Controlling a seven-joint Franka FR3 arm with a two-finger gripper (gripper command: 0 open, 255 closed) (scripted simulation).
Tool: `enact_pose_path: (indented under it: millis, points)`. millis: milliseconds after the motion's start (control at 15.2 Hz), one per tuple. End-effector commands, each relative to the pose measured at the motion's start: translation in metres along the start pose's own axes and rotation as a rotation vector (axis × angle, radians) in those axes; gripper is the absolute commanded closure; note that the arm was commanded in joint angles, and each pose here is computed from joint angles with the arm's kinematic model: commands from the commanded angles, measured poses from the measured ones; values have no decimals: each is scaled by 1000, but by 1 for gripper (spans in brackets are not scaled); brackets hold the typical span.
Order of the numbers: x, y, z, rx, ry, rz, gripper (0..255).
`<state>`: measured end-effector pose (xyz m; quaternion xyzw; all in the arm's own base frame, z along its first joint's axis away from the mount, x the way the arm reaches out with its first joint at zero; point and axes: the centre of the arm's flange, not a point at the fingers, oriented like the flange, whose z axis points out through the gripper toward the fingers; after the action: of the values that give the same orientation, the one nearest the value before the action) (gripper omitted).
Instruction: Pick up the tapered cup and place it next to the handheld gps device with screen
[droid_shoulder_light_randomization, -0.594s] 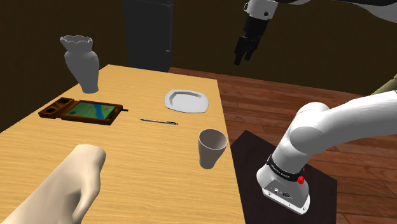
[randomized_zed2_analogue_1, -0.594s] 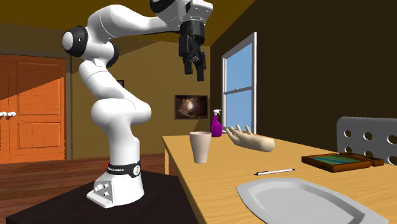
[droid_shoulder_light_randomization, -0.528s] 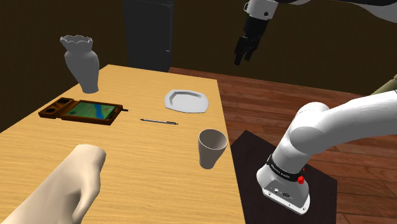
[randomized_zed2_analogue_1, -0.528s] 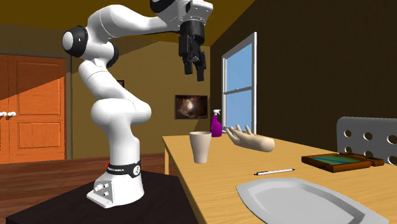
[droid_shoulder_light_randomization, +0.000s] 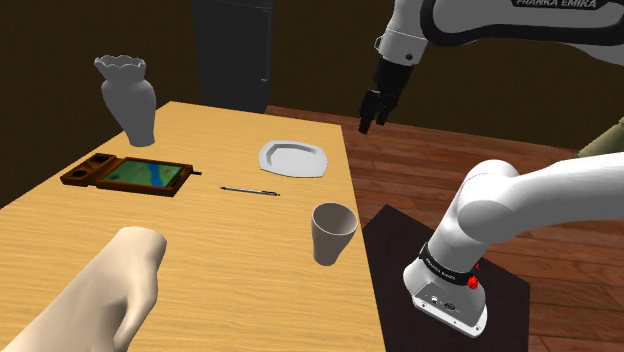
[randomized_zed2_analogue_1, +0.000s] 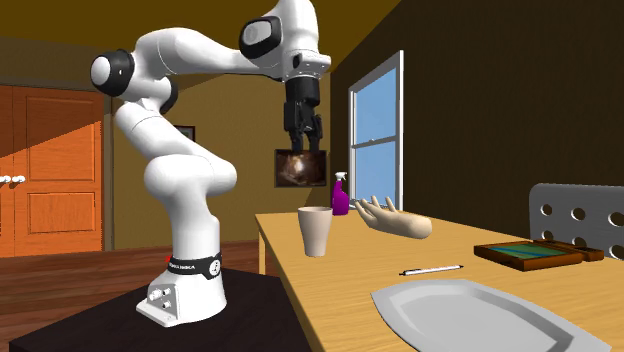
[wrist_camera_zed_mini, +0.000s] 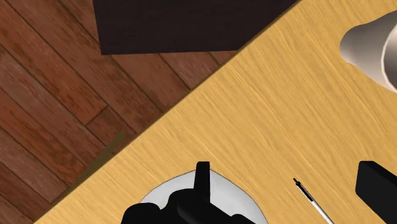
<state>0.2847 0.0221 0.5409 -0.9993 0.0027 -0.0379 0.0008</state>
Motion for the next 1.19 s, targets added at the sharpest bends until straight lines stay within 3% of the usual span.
enact_pose_path:
  millis: [0,858,1122]
  points:
    - [-10,-15,21,15,-3,5,0]
    - [-65,-122,128,111,-27,29,0]
    - [-67,-127,146,113,-28,29,0]
